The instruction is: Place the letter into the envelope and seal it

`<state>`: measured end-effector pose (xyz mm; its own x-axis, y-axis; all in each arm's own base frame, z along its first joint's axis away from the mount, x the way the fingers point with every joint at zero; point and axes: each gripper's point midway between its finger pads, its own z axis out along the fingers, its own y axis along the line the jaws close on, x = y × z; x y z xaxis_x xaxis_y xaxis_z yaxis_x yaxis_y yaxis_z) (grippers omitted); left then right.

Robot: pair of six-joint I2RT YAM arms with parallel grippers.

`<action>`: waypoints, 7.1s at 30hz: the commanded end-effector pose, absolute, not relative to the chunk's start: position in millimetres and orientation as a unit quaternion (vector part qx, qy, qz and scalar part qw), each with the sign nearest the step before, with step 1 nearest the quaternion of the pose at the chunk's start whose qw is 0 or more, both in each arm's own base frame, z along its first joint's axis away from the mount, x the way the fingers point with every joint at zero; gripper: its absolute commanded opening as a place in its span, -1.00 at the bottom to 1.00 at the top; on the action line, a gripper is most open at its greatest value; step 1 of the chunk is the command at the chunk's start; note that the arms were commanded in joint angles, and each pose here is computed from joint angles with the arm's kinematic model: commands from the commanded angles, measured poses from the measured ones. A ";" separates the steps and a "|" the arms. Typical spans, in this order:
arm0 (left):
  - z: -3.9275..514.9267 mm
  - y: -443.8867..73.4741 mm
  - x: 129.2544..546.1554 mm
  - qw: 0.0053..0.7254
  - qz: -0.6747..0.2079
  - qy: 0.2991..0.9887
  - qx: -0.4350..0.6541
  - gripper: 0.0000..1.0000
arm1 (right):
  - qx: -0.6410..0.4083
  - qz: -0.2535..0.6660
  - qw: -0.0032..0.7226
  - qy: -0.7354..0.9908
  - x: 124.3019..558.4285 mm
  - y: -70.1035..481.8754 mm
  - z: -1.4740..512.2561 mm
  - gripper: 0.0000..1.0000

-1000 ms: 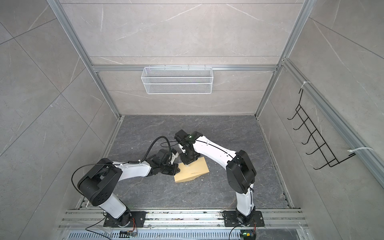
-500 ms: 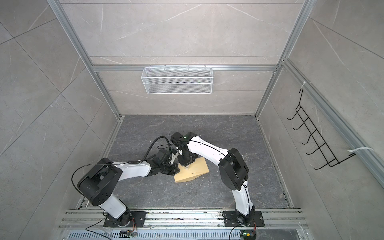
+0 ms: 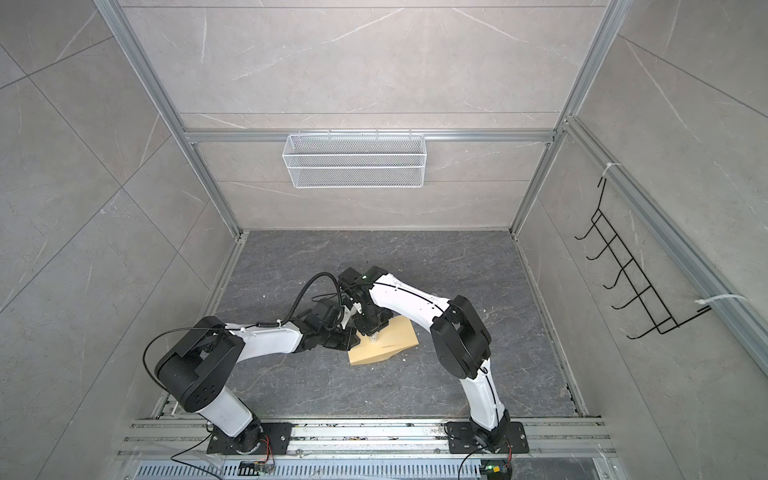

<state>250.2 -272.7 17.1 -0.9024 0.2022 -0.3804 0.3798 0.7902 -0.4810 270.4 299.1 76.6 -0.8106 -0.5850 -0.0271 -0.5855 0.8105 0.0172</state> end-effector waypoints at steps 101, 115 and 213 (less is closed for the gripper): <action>295.9 -207.8 315.0 0.354 -0.592 0.715 -0.110 0.63 | -0.119 0.462 0.304 0.824 325.4 269.0 280.1 -1.00; 295.1 -215.8 330.6 0.239 -0.626 0.687 -0.279 0.75 | -0.144 0.317 0.479 0.806 335.8 298.3 297.2 -1.00; 365.1 -266.0 287.4 0.522 -0.554 0.596 0.254 -1.00 | -0.225 0.452 0.451 0.736 262.7 284.4 309.3 0.98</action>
<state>292.5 -268.0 345.4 -0.4190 -0.2619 -0.8694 0.8318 0.2732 -0.4832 266.7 278.2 305.8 -0.4704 0.0710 -0.8796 -0.7226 0.5412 0.4301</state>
